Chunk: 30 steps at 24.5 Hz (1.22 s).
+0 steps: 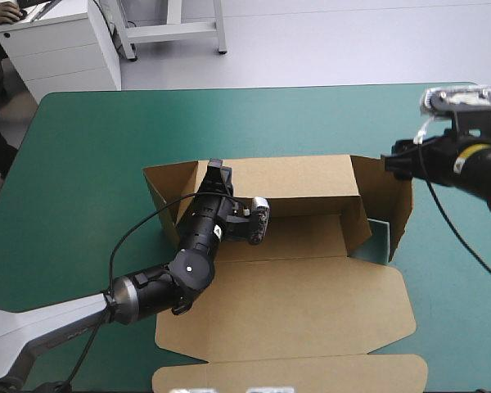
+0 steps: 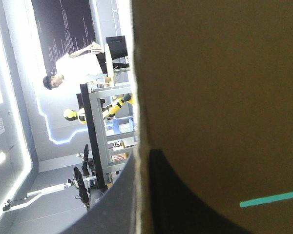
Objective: Fold the box
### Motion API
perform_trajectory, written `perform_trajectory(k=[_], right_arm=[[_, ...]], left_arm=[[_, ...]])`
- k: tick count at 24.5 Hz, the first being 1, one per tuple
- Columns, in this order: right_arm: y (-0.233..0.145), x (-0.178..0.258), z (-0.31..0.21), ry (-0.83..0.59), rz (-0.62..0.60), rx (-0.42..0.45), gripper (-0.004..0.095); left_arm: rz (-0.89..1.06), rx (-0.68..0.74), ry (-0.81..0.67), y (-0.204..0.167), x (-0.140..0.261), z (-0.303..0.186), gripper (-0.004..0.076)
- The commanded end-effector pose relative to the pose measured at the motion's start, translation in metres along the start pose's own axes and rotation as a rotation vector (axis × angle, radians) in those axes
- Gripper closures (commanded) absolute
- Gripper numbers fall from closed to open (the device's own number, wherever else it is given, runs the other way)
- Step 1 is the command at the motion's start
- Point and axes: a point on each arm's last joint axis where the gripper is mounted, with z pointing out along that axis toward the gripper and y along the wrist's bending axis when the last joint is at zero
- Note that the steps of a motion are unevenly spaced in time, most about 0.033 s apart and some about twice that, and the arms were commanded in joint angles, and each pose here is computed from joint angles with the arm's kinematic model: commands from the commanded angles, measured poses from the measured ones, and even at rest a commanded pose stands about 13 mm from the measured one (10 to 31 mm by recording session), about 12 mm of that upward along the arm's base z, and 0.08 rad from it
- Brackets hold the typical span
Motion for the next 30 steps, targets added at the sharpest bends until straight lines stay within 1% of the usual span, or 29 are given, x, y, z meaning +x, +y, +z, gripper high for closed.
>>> perform_trajectory(k=[1, 2, 3, 4, 6, 9, 10, 11, 13, 17, 19, 22, 24, 25, 26, 30], right_arm=[[-0.011, -0.037, -0.001, 0.001, -0.048, 0.042, 0.0166], [-0.015, -0.045, 0.006, 0.046, -0.052, 0.037, 0.0166], [-0.019, -0.055, 0.014, 0.043, -0.045, 0.012, 0.0166], [-0.02, -0.062, 0.022, 0.042, -0.029, -0.033, 0.0166], [-0.029, -0.075, 0.037, 0.032, 0.046, -0.124, 0.0166], [-0.045, -0.082, 0.064, 0.05, 0.127, -0.196, 0.0164], [-0.05, -0.082, 0.073, 0.064, 0.138, -0.199, 0.0164], [-0.063, -0.079, 0.096, 0.108, 0.162, -0.178, 0.0162], [-0.072, -0.072, 0.125, 0.167, 0.164, -0.171, 0.0163], [-0.074, -0.063, 0.148, 0.226, 0.153, -0.181, 0.0163], [-0.076, -0.049, 0.162, 0.29, 0.123, -0.182, 0.0163], [-0.075, -0.031, 0.175, 0.362, 0.112, -0.199, 0.0163], [-0.073, -0.018, 0.181, 0.407, 0.111, -0.226, 0.0163], [-0.07, -0.011, 0.179, 0.421, 0.097, -0.254, 0.0163], [-0.069, -0.008, 0.177, 0.427, 0.091, -0.26, 0.0163], [-0.066, 0.003, 0.166, 0.445, 0.089, -0.262, 0.0163]], left_arm=[[0.019, -0.104, 0.02, 0.02, 0.003, -0.006, 0.0734], [0.019, -0.104, 0.02, 0.02, 0.003, -0.006, 0.0734], [0.019, -0.104, 0.02, 0.02, 0.003, -0.006, 0.0734], [0.019, -0.103, 0.019, 0.02, 0.003, -0.006, 0.0734], [0.019, -0.103, 0.019, 0.02, 0.003, -0.006, 0.0734], [0.019, -0.104, 0.02, 0.02, 0.003, -0.006, 0.0734], [0.019, -0.104, 0.02, 0.02, 0.003, -0.006, 0.0734], [0.019, -0.104, 0.02, 0.02, 0.003, -0.006, 0.0734], [0.019, -0.104, 0.02, 0.02, 0.003, -0.006, 0.0734], [0.019, -0.103, 0.019, 0.02, 0.003, -0.006, 0.0734], [0.019, -0.103, 0.019, 0.02, 0.003, -0.006, 0.0734], [0.019, -0.102, 0.017, 0.02, 0.002, -0.006, 0.0734], [0.019, -0.102, 0.017, 0.02, 0.002, -0.006, 0.0734], [0.019, -0.102, 0.017, 0.02, 0.002, -0.006, 0.0734], [0.019, -0.102, 0.017, 0.02, 0.002, -0.006, 0.0734], [0.019, -0.102, 0.017, 0.02, 0.002, -0.006, 0.0734]])
